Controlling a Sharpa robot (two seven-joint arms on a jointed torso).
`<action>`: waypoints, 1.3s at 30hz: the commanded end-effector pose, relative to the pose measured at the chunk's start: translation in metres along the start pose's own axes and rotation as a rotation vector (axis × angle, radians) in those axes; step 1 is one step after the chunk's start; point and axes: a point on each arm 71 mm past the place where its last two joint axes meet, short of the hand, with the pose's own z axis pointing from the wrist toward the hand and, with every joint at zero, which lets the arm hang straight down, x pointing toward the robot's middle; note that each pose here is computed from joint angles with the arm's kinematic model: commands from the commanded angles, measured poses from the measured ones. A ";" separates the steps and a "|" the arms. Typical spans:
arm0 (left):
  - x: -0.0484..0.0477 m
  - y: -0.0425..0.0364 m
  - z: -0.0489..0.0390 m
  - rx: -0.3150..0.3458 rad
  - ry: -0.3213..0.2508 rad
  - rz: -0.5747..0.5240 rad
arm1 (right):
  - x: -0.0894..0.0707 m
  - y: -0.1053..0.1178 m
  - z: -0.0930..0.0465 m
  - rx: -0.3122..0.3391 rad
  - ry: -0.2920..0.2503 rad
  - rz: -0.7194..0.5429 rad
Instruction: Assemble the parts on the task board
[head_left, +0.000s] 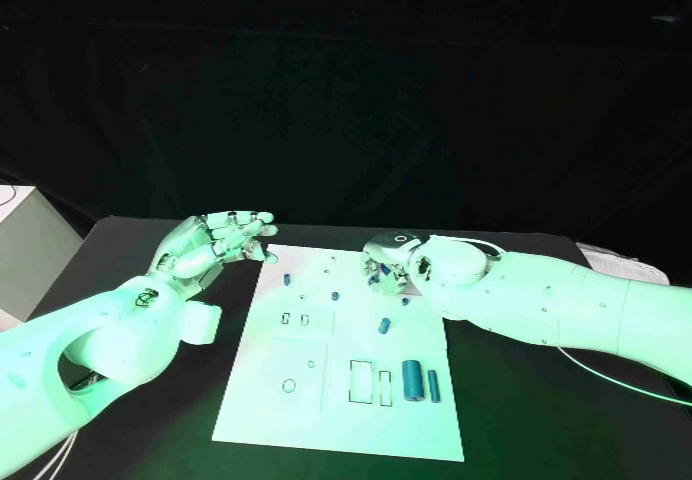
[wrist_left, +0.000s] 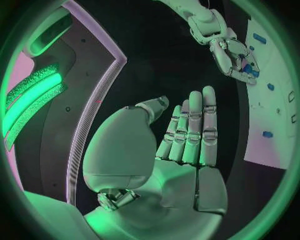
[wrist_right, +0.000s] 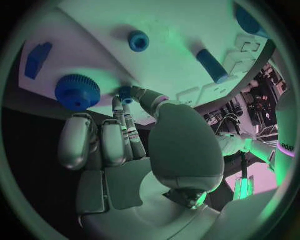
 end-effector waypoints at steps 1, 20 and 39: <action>0.0017 -0.0004 0.0004 0.002 0.019 -0.005 | 0.004 0.000 -0.001 0.007 0.024 -0.027; 0.0001 0.0014 0.0009 -0.011 0.018 -0.003 | -0.004 0.005 -0.005 -0.018 -0.106 0.004; -0.0002 0.0021 0.0007 -0.020 0.023 0.001 | -0.021 0.021 0.003 0.043 -0.314 0.030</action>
